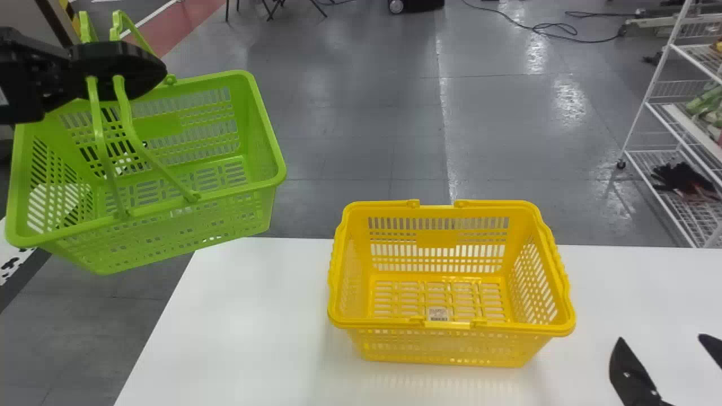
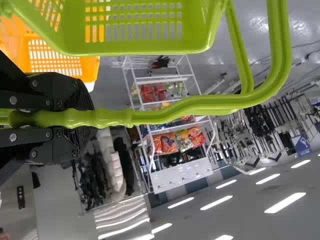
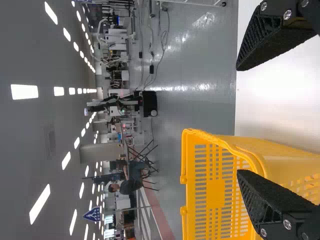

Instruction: Grasp handle with right gripper to insert into left gripper then lift and swing left to center

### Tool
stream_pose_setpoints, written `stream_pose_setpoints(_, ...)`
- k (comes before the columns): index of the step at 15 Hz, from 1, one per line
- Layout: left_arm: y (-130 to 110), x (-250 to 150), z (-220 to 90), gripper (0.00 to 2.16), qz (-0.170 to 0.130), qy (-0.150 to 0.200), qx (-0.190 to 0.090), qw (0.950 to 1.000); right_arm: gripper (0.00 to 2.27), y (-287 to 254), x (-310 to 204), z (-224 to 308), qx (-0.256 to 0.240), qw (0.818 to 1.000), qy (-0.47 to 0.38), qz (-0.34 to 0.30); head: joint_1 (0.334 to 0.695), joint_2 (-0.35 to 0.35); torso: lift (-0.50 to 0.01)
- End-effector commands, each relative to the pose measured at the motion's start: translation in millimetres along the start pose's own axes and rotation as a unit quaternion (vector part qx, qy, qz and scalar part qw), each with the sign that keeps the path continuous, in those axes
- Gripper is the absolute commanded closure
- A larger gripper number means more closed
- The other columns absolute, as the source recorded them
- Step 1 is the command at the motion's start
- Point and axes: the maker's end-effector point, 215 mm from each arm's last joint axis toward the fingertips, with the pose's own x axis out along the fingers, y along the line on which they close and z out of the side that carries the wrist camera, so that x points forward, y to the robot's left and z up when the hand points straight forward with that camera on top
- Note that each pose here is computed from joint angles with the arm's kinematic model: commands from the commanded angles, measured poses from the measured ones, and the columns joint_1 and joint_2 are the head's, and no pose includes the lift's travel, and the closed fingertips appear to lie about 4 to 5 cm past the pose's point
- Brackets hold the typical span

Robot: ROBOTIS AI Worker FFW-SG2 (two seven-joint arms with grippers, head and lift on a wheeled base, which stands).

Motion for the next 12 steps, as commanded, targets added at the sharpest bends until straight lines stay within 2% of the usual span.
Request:
stream_pose_setpoints(1, 24.8, -23.7, -26.2, 2.07, 0.009, -0.003, -0.003, 0.9999, 0.07, -8.7, -3.7, -1.5, 0.0, 1.0, 0.001, -0.007, 0.683, 0.187, -0.093)
stream_pose_setpoints(2, 33.7, -35.2, -35.8, 2.07, 0.014, -0.007, -0.005, 0.9999, 0.07, -11.9, -4.3, -2.8, -0.002, 1.0, 0.002, -0.01, 0.694, 0.193, -0.093)
stream_pose_setpoints(7, 55.9, -74.0, -115.1, 2.07, 0.024, 0.007, -0.004, 0.9997, 0.07, -30.6, -8.6, -3.5, -0.001, 1.0, -0.001, -0.022, 0.695, 0.214, -0.093)
stream_pose_setpoints(12, 73.7, -77.1, -205.7, 2.07, 0.022, 0.035, -0.022, 0.9989, 0.07, -39.4, -10.8, -3.7, 0.001, 1.0, -0.001, -0.027, 0.695, 0.195, -0.093)
